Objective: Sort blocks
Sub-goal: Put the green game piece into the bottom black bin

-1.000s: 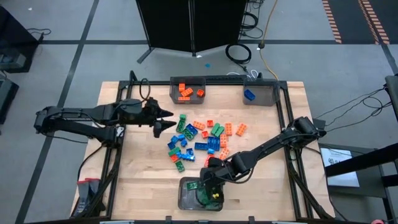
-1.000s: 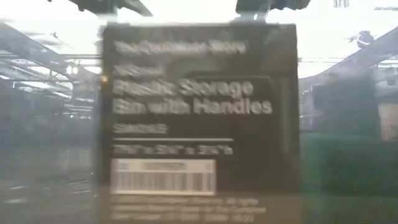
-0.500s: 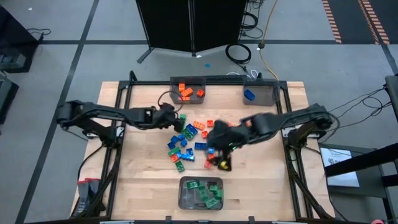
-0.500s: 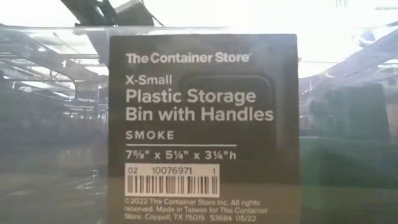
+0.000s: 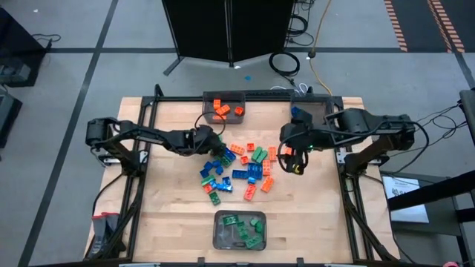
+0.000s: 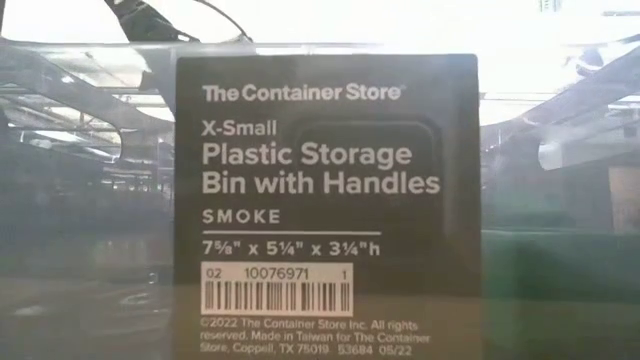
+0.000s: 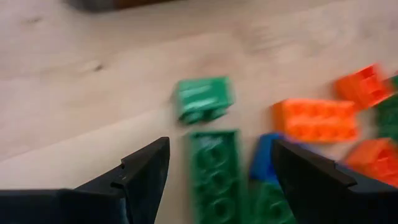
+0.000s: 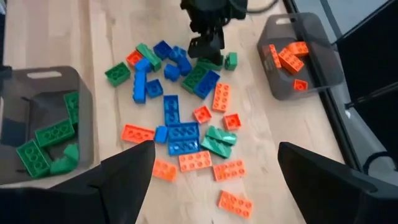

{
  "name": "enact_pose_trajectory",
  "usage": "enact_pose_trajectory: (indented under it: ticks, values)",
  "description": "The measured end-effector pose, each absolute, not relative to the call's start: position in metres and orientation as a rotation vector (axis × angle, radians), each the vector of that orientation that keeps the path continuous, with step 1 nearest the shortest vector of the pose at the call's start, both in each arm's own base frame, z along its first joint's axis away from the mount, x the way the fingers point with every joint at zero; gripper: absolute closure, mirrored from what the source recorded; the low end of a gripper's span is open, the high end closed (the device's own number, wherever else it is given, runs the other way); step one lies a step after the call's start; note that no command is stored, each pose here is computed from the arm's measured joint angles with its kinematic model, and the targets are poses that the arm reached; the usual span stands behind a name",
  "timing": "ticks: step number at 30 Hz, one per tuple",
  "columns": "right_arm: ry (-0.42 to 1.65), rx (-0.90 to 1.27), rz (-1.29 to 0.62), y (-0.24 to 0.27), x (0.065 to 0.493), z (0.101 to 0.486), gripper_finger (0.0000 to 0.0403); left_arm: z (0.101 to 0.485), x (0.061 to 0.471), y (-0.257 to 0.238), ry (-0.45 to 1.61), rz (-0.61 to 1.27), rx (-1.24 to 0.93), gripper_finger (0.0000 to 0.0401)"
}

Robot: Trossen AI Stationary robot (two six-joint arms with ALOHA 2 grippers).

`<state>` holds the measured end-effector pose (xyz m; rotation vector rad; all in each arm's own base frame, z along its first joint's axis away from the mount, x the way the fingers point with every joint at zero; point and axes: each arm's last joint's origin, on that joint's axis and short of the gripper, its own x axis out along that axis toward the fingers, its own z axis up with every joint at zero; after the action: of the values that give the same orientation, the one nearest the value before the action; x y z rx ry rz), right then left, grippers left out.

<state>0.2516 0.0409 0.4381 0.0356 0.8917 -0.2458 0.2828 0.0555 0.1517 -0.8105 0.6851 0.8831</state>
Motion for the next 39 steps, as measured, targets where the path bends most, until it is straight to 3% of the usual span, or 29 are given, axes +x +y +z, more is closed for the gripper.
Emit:
enact_pose_trajectory:
  ticks: [7, 20, 24, 30, 35, 39]
  values:
    - [0.940, 0.018, -0.251, 0.040, 0.247, 0.436, 0.0067, 0.163, 0.295, 0.059, 0.681, 0.880, -0.744, 0.0121]
    - [0.944, 0.003, -0.244, 0.040, 0.247, 0.435, 0.0067, 0.125, 0.303, 0.058, 0.837, 0.912, -0.757, 0.0123]
    - [0.944, 0.010, -0.244, 0.040, 0.247, 0.435, 0.0067, 0.120, 0.301, 0.058, 0.877, 0.923, -0.748, 0.0161]
    - [0.945, 0.022, -0.249, 0.040, 0.247, 0.435, 0.0067, 0.122, 0.300, 0.056, 0.907, 0.889, -0.709, 0.0274]
    - [0.929, -0.005, -0.273, 0.039, 0.248, 0.436, 0.0067, 0.132, 0.300, 0.051, 0.925, 0.790, -0.743, 0.0278]
    - [0.843, -0.044, -0.312, 0.036, 0.252, 0.442, 0.0067, 0.170, 0.303, 0.048, 0.806, 0.704, -0.776, 0.0278]
